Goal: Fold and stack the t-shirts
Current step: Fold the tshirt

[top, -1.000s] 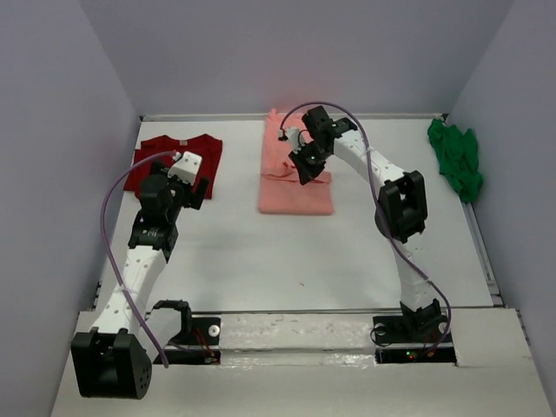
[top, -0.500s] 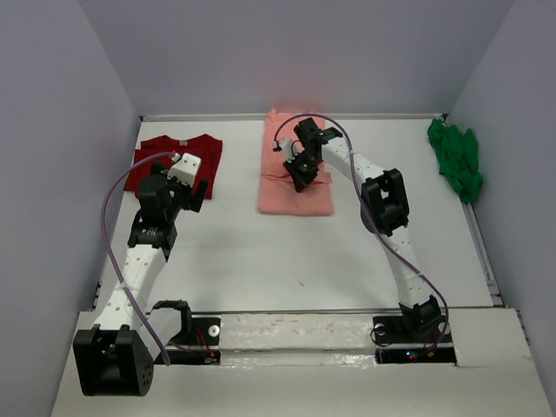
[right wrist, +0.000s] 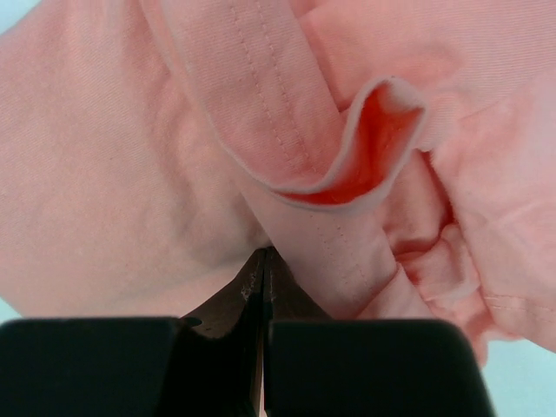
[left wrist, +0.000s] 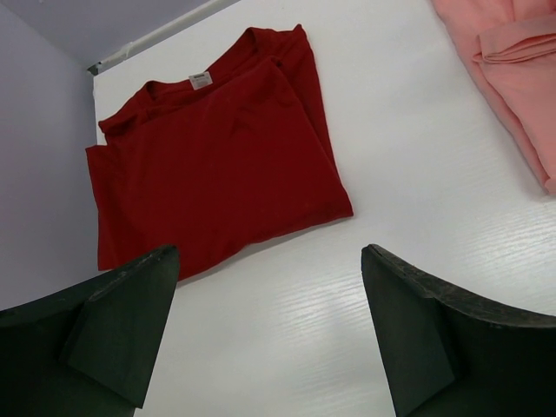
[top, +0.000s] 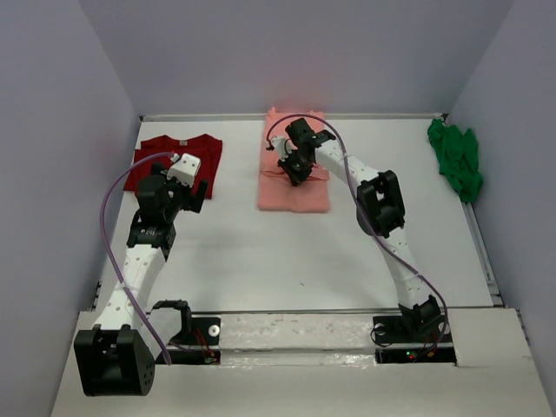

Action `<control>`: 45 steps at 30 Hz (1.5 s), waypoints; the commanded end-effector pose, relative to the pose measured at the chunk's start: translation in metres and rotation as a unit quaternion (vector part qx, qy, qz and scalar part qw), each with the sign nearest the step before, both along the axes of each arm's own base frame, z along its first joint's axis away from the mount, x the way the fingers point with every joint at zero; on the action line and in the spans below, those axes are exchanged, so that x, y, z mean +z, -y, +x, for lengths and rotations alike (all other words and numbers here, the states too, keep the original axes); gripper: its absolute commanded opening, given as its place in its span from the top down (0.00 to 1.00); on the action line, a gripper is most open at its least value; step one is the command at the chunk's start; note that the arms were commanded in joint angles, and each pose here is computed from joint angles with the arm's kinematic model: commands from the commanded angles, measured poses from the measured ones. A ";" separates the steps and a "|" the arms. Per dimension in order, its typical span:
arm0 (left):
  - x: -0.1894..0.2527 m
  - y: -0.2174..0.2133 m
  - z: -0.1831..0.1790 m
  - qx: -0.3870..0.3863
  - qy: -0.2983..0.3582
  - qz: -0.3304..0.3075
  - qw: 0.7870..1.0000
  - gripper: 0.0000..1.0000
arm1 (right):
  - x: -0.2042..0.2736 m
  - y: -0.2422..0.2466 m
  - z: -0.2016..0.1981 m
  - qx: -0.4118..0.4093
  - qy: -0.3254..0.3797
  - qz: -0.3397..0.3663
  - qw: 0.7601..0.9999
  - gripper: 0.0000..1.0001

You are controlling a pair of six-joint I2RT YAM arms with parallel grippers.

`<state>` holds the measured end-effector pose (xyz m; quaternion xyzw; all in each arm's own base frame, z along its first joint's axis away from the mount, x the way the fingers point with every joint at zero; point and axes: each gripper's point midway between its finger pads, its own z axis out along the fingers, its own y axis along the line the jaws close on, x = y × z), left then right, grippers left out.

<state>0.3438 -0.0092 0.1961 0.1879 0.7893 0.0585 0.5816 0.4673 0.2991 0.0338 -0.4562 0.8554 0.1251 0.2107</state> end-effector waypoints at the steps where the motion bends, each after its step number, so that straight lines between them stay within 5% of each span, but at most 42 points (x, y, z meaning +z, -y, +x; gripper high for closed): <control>1: 0.027 0.004 0.004 -0.011 0.038 -0.009 0.999 0.01 | 0.028 -0.012 0.045 -0.016 0.119 0.000 0.993 1.00; 12: 0.027 0.010 0.001 -0.027 0.038 -0.014 0.999 0.01 | 0.108 0.009 0.103 -0.061 0.290 -0.048 0.954 1.00; 18: 0.026 0.013 0.000 -0.035 0.038 -0.016 0.999 0.01 | 0.181 0.025 0.154 -0.141 0.453 -0.059 0.878 1.00; 21: 0.024 0.013 0.000 -0.035 0.034 -0.016 0.999 0.01 | 0.211 0.031 0.157 -0.162 0.481 -0.058 0.859 1.00; 27: 0.020 0.019 -0.001 -0.052 0.029 -0.022 0.998 0.01 | 0.220 0.045 0.119 -0.155 0.456 -0.063 0.874 1.00; 32: 0.019 0.032 -0.004 -0.080 0.021 -0.045 0.996 0.01 | 0.218 0.086 0.049 -0.169 0.403 -0.072 0.896 0.97; 34: 0.020 0.042 -0.007 -0.103 0.018 -0.062 0.993 0.01 | 0.216 0.099 0.026 -0.181 0.387 -0.071 0.901 0.82; 36: 0.018 0.054 -0.011 -0.128 0.001 -0.089 0.988 0.01 | 0.213 0.114 -0.006 -0.177 0.373 -0.067 0.908 0.53; 45: -0.016 0.097 -0.012 -0.215 -0.146 -0.214 0.942 0.01 | 0.159 0.160 -0.093 -0.185 0.258 -0.071 0.946 0.40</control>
